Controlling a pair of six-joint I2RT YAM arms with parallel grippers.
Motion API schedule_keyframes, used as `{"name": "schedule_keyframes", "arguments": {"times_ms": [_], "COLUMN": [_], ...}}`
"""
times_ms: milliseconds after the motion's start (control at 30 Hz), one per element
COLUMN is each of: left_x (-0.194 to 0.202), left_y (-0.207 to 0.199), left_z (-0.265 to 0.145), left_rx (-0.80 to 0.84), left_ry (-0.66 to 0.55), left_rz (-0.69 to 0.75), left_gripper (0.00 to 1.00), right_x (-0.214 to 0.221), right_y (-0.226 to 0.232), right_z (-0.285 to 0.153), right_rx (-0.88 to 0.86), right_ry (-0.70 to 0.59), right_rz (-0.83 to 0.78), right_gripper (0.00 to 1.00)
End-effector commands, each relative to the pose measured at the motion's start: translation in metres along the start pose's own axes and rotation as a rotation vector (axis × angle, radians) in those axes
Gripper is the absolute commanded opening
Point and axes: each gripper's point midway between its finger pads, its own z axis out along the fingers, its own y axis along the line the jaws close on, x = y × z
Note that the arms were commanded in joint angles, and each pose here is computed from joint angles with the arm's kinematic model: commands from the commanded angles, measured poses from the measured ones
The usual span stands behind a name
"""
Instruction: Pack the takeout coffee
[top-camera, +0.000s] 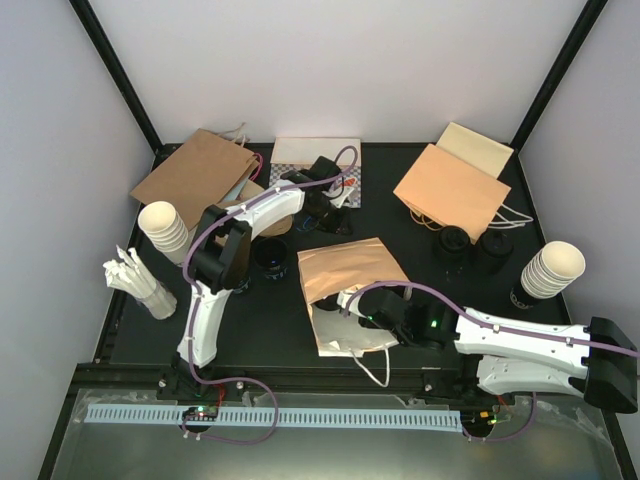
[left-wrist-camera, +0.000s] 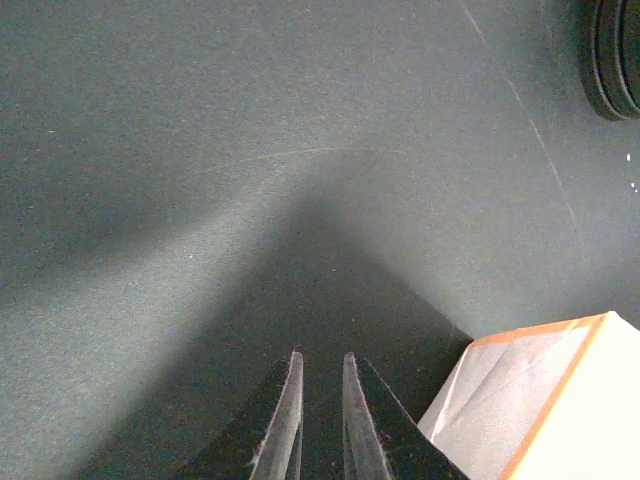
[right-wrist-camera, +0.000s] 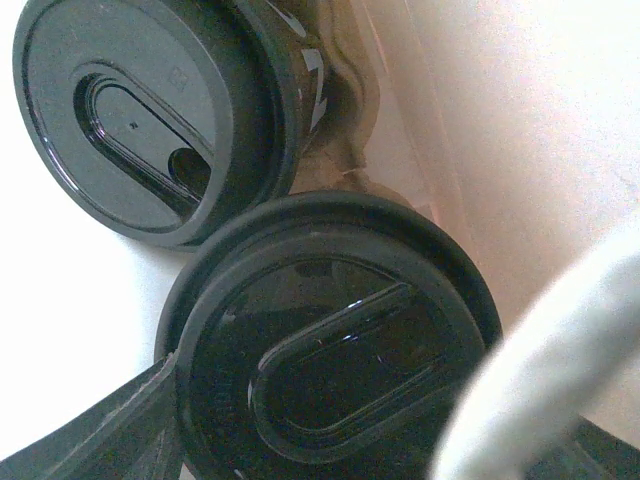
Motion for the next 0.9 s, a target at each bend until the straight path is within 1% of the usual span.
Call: {"name": "schedule_keyframes", "arguments": {"times_ms": [0,467,867], "left_x": [-0.001,0.015,0.041], "left_y": [-0.012,-0.029,-0.04], "left_z": [0.009,0.022,0.033], "left_rx": [0.084,0.227,0.26], "left_ry": [0.006,0.07,0.126], "left_rz": [0.008,0.013,0.024], "left_gripper": [0.13,0.12,0.12], "right_x": [-0.001,-0.003,-0.007], "right_y": [-0.008,-0.014,-0.019], "right_z": [0.002,0.014,0.023], "right_rx": [0.039,0.054,0.058], "right_ry": [-0.006,0.017,0.02], "right_rz": [0.022,0.02,0.034], "right_gripper": [0.51,0.51,0.51]}}
